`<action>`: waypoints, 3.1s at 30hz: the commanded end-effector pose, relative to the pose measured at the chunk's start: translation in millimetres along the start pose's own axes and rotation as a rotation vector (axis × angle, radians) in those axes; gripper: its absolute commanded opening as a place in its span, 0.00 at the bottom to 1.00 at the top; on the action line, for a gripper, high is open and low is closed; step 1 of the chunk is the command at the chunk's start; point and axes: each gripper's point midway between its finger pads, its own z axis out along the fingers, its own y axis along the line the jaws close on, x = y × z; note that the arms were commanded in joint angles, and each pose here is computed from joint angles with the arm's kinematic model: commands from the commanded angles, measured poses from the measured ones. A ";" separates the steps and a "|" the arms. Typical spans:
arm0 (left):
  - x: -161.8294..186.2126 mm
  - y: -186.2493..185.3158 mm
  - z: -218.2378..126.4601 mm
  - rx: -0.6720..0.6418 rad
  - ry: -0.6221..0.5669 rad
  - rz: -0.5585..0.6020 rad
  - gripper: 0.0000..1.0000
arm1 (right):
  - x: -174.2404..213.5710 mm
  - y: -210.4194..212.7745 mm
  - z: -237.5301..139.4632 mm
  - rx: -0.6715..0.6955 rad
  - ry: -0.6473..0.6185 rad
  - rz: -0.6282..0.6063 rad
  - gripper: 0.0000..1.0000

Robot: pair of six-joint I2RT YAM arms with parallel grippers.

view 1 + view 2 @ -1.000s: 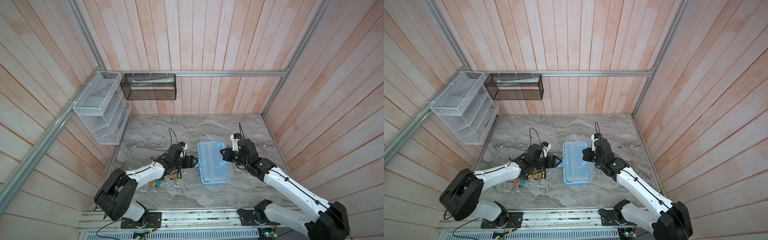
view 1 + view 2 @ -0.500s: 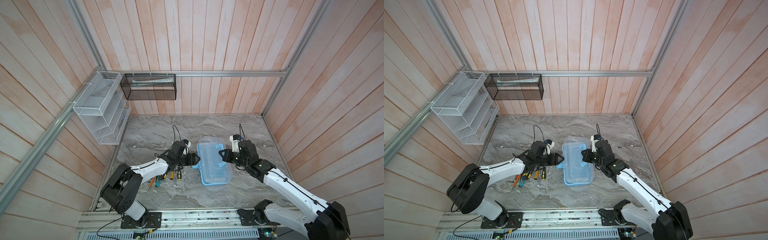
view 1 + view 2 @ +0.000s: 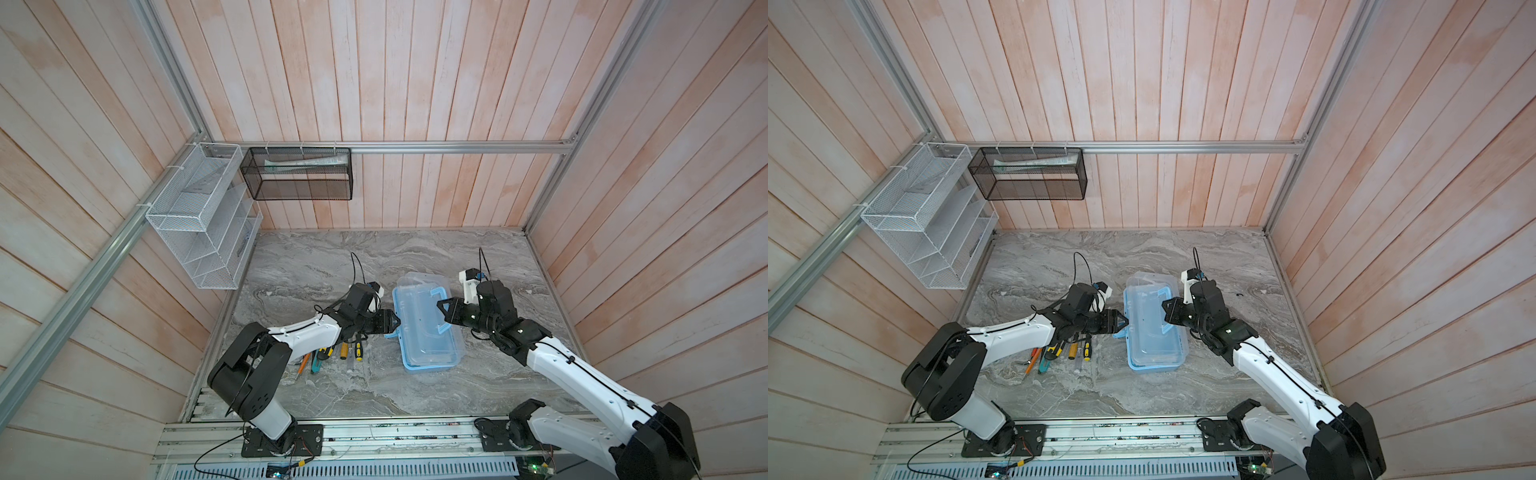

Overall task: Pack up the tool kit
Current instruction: 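Hold the box base with the left gripper while the right lifts the clear lid open, then swing the clear lid fully open away from the box with the right gripper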

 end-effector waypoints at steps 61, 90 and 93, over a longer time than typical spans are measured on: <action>-40.0 -44.1 52.6 0.074 0.018 0.161 0.60 | -54.7 -73.3 -80.2 0.085 -0.231 0.026 0.00; -9.8 9.1 41.2 -0.058 0.021 0.030 0.52 | -55.3 -152.5 -91.5 0.439 -0.161 0.062 0.28; -13.6 5.4 37.1 -0.036 -0.017 0.030 0.50 | -60.9 -161.8 -100.7 0.480 -0.185 0.080 0.29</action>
